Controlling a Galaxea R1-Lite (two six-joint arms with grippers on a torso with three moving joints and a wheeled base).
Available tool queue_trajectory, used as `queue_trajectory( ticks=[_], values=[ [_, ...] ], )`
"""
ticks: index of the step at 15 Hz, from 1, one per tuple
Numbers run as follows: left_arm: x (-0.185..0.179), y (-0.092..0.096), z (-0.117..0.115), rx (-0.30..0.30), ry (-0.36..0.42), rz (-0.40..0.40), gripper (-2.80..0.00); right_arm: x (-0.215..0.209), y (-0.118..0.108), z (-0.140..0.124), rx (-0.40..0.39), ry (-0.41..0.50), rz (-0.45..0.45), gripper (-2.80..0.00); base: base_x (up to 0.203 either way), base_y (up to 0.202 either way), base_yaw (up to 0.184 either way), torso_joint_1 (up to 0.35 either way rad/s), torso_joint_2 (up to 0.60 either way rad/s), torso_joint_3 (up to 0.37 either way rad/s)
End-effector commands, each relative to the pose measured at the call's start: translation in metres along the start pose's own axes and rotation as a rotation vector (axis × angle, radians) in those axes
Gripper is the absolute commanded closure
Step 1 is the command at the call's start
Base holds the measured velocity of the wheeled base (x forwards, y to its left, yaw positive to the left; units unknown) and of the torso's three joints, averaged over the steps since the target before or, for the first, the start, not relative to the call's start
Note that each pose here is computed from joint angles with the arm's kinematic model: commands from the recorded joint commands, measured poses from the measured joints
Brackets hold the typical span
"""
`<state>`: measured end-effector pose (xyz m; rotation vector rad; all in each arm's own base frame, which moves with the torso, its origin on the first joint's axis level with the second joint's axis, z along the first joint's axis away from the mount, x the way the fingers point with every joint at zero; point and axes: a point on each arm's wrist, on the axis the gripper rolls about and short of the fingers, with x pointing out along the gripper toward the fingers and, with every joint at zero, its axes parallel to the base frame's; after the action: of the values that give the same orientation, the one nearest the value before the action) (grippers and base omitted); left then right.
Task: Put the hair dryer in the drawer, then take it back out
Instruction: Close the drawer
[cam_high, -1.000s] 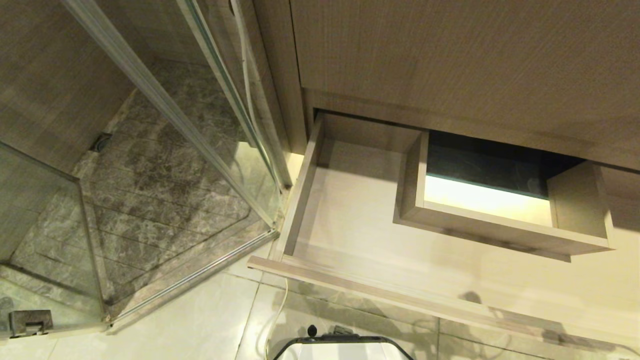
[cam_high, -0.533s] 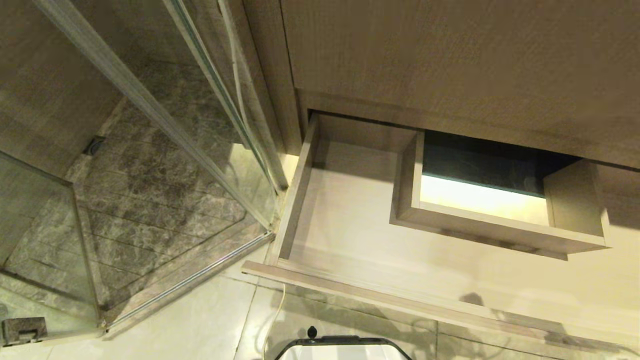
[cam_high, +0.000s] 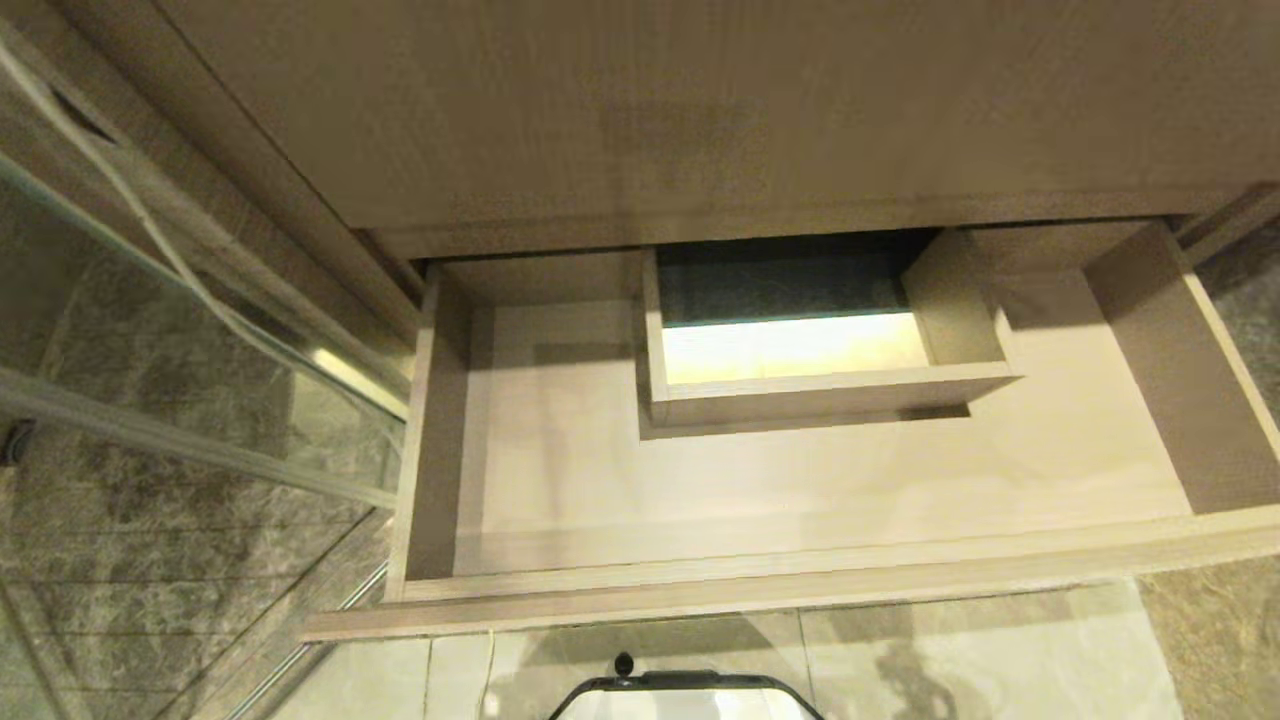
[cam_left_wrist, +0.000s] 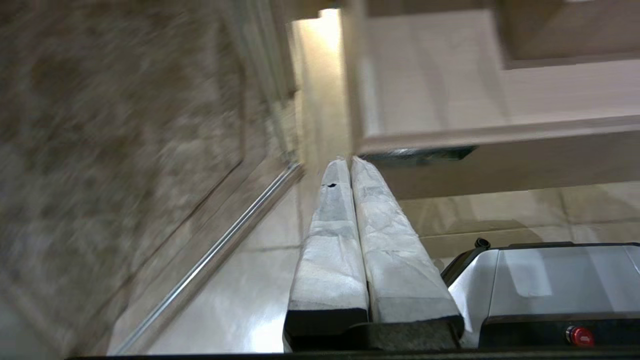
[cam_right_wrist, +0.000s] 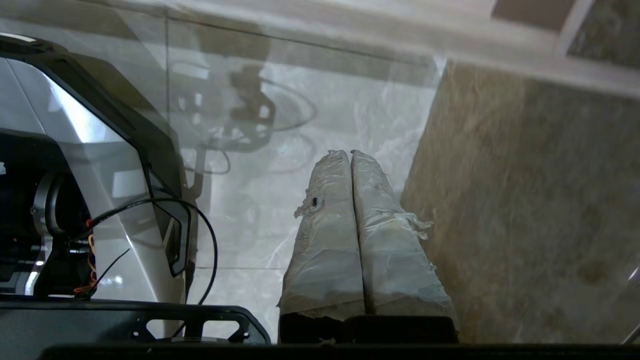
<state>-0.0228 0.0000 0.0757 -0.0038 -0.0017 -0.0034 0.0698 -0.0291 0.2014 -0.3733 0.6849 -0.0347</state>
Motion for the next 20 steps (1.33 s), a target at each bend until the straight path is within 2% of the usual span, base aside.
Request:
queue_trajectory(
  ticks=[1,4,7,10,12,17,20],
  values=[
    [0.000,0.000,0.000,-0.001,0.000,0.000,0.00,0.005,-0.004,0.003,-0.003,0.020,0.012,0.00,0.003,0.003,-0.103,0.003,0.00,0.003],
    [0.000,0.000,0.000,-0.001,0.000,0.000,0.00,0.012,-0.006,0.004,0.003,0.059,0.033,0.00,0.000,0.000,0.000,0.000,0.00,0.000],
    [0.000,0.000,0.000,-0.001,0.000,0.000,0.00,0.030,-0.012,0.003,0.011,0.196,0.011,0.00,0.000,0.000,0.000,0.000,0.00,0.000],
    [0.000,0.000,0.000,-0.001,0.001,0.000,0.00,0.053,-0.020,0.002,0.013,0.327,0.029,0.00,0.000,0.000,0.000,0.000,0.00,0.000],
    [0.000,0.000,0.000,-0.001,0.002,0.000,0.00,0.062,-0.021,-0.002,-0.007,0.417,-0.001,0.00,0.000,0.000,0.000,0.000,0.00,0.000],
    [0.000,0.000,0.000,-0.001,0.002,0.000,0.00,0.095,-0.030,-0.002,-0.002,0.531,0.055,0.00,0.000,0.000,0.000,0.000,0.00,0.000],
    [0.000,0.000,0.000,-0.001,0.002,0.000,0.00,0.118,-0.043,0.008,0.000,0.547,0.076,0.00,0.000,0.000,0.000,0.000,0.00,0.000]
  ],
)
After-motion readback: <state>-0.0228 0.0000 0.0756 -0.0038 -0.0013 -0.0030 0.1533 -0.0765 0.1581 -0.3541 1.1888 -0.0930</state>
